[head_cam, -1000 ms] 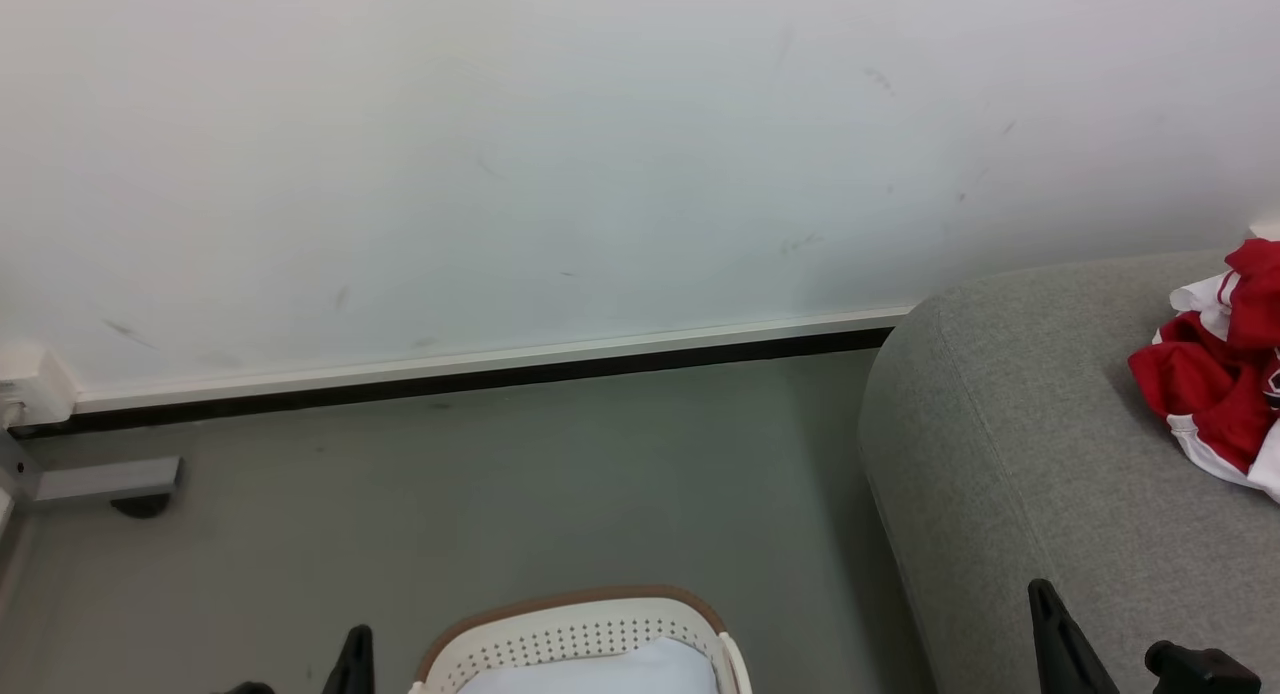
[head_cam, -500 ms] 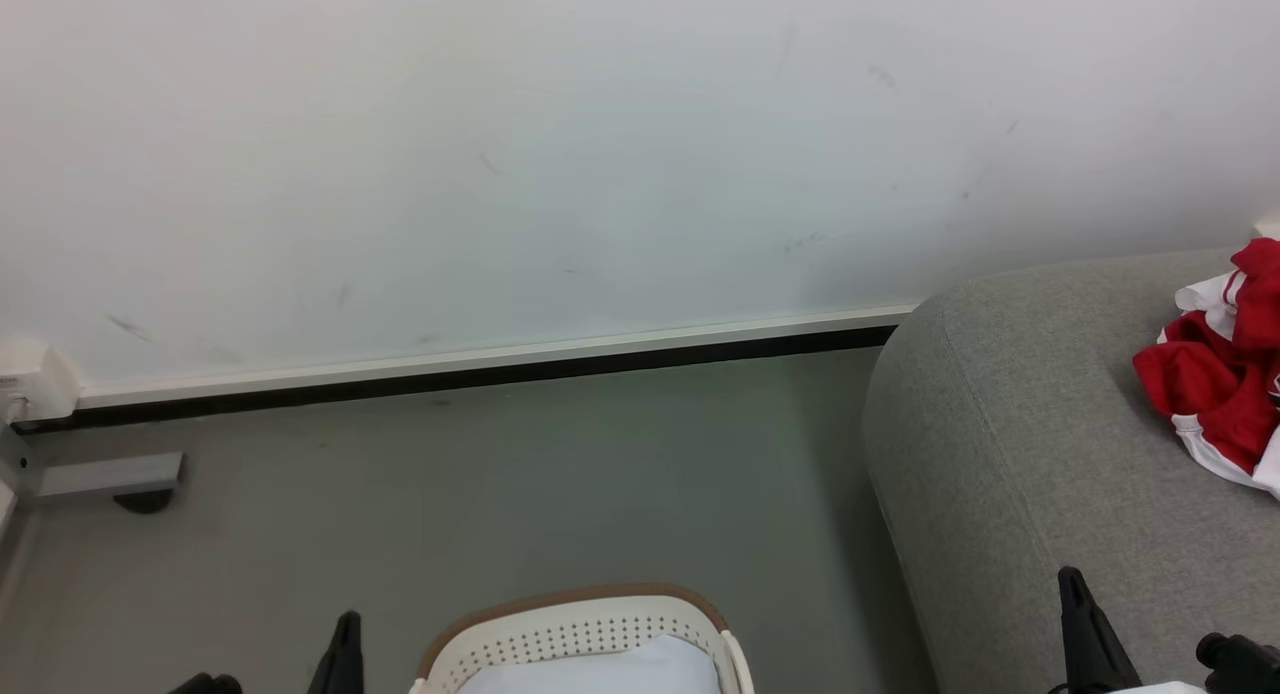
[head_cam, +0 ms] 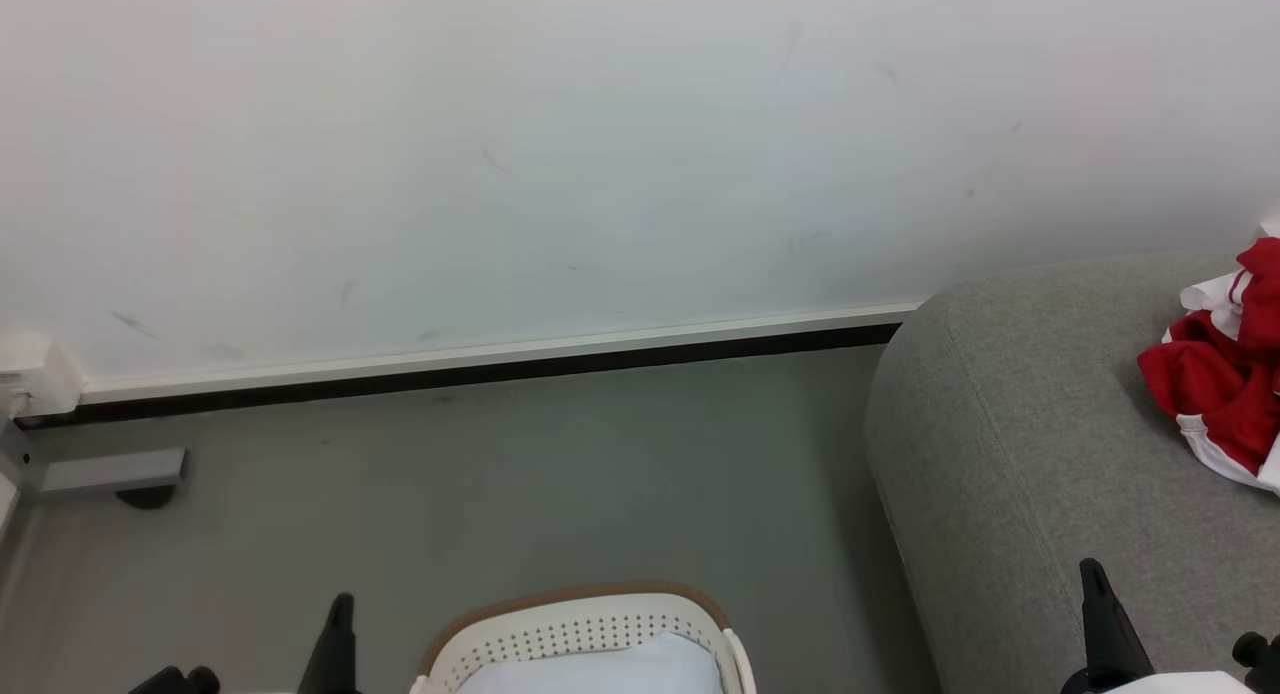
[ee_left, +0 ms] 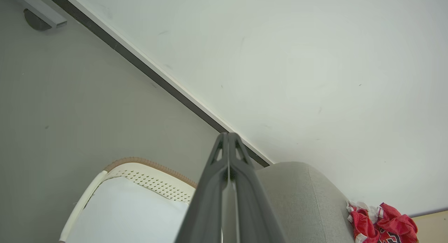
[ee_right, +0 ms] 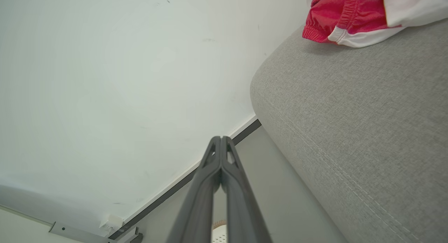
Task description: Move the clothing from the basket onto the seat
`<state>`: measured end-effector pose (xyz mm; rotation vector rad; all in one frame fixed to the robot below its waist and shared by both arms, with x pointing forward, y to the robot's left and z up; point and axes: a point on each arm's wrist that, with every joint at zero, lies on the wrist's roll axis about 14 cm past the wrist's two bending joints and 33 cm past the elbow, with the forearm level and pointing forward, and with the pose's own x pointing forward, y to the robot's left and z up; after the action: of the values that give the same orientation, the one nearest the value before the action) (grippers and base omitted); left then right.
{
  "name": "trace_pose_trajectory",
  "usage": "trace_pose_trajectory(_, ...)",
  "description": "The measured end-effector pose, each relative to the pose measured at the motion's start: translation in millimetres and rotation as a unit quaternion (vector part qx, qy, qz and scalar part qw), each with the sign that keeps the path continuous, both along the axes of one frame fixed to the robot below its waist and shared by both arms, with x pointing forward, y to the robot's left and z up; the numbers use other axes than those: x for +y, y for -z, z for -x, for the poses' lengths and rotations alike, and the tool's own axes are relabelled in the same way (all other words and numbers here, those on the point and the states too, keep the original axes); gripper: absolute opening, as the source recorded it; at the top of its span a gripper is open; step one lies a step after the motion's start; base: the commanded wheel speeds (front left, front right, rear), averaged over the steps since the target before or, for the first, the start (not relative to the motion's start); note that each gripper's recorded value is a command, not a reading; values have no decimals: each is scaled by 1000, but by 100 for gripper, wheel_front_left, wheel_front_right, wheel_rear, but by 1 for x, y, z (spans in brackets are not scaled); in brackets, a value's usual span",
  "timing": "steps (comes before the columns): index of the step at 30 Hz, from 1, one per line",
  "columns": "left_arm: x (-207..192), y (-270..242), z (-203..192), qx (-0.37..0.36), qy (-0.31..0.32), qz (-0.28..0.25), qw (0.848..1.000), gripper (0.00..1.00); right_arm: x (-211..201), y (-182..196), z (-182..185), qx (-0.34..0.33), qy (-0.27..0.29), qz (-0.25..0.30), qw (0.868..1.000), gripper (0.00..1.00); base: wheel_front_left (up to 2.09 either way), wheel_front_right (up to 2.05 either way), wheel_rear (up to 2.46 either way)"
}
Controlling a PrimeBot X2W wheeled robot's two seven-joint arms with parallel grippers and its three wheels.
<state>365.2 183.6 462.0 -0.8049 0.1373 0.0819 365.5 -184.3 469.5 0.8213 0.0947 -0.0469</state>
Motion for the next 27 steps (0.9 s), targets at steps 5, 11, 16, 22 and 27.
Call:
trace_pose_trajectory(5,1,-2,-2,-2,-4,32,999,0,-2,-1,-1,0,5,-30,1000,0,0,0,0)
trace_pose_trajectory(11,3,-6,-5,-6,-8,69,998,0,-4,-4,-3,-1,10,-66,998,0,0,0,0)
trace_pose_trajectory(16,4,-6,-6,-6,-11,96,995,0,-5,-7,-6,-5,14,-93,996,0,0,0,0)
trace_pose_trajectory(22,4,-10,-8,-11,-13,128,992,0,-7,-9,-8,-7,17,-125,992,0,0,0,0)
trace_pose_trajectory(27,6,-12,-10,-14,-16,152,988,0,-7,-12,-9,-10,18,-149,989,0,0,0,0)
